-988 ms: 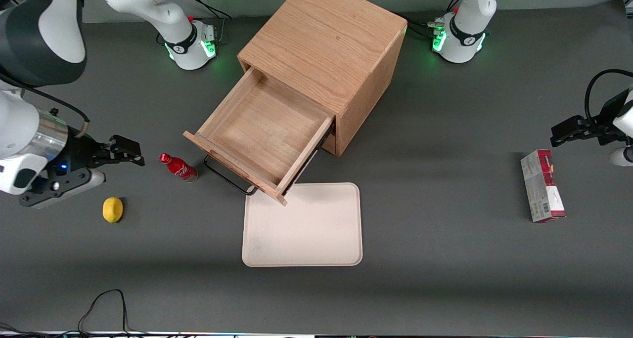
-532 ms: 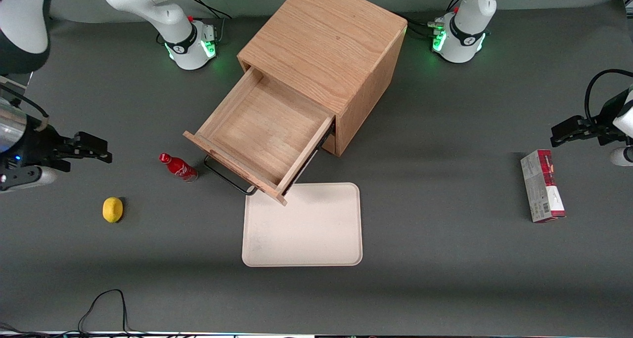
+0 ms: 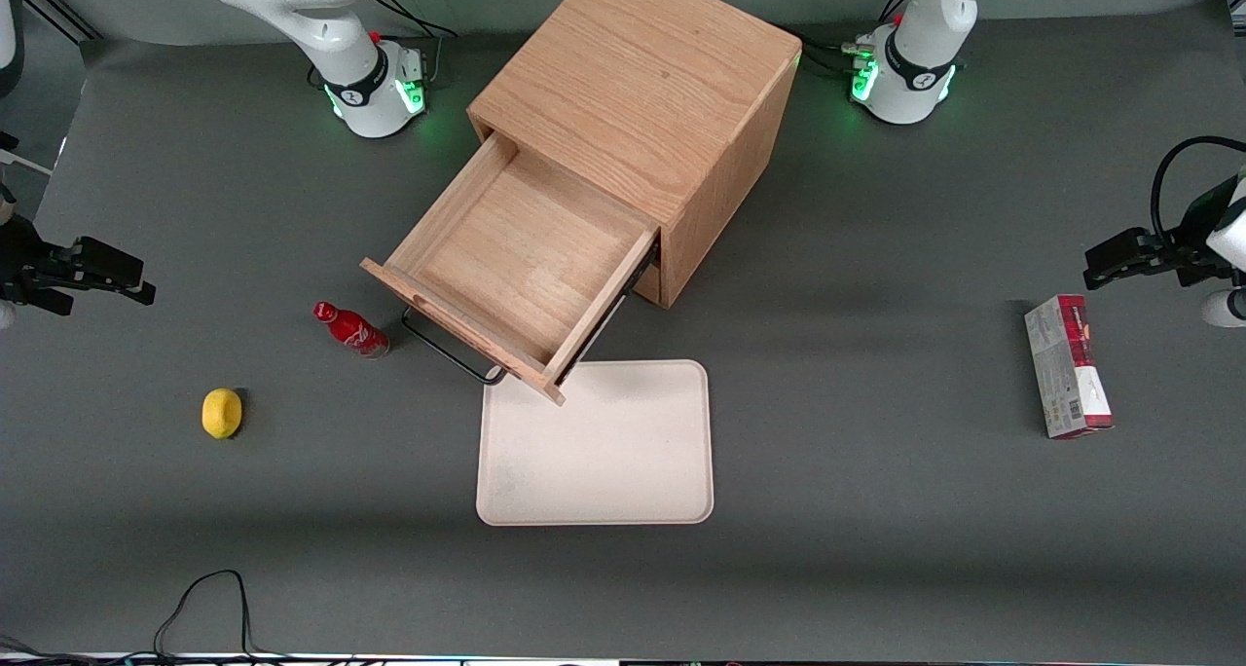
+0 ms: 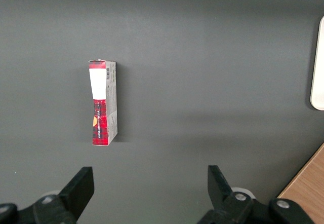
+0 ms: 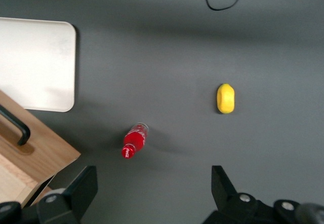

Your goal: Open upper drawer

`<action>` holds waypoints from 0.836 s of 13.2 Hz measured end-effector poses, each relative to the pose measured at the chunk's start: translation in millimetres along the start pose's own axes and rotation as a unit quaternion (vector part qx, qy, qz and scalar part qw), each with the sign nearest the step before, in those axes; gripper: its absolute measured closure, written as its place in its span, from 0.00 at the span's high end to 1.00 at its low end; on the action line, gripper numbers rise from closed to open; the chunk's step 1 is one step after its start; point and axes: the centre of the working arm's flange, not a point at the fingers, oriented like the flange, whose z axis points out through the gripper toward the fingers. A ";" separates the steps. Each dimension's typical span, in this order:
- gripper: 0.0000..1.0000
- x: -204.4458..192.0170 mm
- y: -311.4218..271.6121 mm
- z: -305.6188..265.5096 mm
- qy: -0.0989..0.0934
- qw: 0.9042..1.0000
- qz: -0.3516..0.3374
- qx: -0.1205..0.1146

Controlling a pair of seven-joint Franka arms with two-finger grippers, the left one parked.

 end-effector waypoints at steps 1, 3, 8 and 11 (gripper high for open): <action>1.00 -2.6 -4.2 -0.7 0.002 1.000 0.015 -0.003; 1.00 -4.3 -8.5 0.8 0.001 1.000 0.026 -0.004; 1.00 -3.1 -5.5 8.9 -0.001 1.000 0.029 -0.005; 1.00 -3.5 -4.6 6.6 0.003 1.000 0.026 -0.005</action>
